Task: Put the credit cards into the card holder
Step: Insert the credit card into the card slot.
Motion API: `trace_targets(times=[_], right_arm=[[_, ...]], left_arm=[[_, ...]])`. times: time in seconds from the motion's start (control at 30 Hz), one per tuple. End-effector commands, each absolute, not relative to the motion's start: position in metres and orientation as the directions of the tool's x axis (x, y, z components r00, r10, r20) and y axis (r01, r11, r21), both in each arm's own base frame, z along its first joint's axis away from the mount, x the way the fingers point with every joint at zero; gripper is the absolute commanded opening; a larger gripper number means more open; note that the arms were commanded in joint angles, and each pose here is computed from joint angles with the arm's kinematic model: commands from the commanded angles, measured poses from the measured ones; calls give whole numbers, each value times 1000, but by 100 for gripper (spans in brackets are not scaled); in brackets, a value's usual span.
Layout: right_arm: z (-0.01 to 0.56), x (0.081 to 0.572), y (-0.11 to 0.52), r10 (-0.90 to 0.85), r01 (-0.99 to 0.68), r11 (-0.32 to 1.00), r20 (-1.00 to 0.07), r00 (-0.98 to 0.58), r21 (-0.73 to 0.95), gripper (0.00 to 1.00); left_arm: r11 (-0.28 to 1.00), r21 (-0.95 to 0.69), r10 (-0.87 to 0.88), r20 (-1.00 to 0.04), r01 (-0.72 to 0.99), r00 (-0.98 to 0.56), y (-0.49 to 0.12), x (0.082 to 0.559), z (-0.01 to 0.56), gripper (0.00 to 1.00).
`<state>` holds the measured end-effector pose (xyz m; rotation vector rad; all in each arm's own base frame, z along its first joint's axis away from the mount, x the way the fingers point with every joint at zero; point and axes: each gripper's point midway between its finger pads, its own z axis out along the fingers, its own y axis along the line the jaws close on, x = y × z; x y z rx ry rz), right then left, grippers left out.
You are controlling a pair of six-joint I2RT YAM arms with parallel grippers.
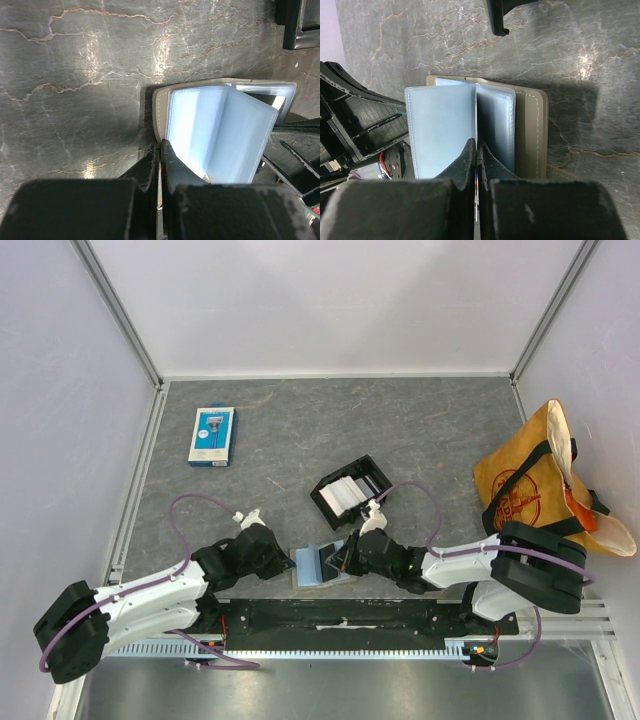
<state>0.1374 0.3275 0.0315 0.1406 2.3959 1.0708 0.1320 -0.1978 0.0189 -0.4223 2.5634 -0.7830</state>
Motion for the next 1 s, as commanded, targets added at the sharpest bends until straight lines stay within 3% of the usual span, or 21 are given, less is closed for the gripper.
trace_targets(times=[0.0,0.97], right_arm=[[34,131,333,274,-124,659,-390,-879,742,0],[57,146,321,322,-144,670,-459,-828,728,0]], left_arm=[[775,-605,-430,-297,-180,-853,-200,134,21,2],[781,-596,-428,-298,-184,-853,-198,133,18,2]])
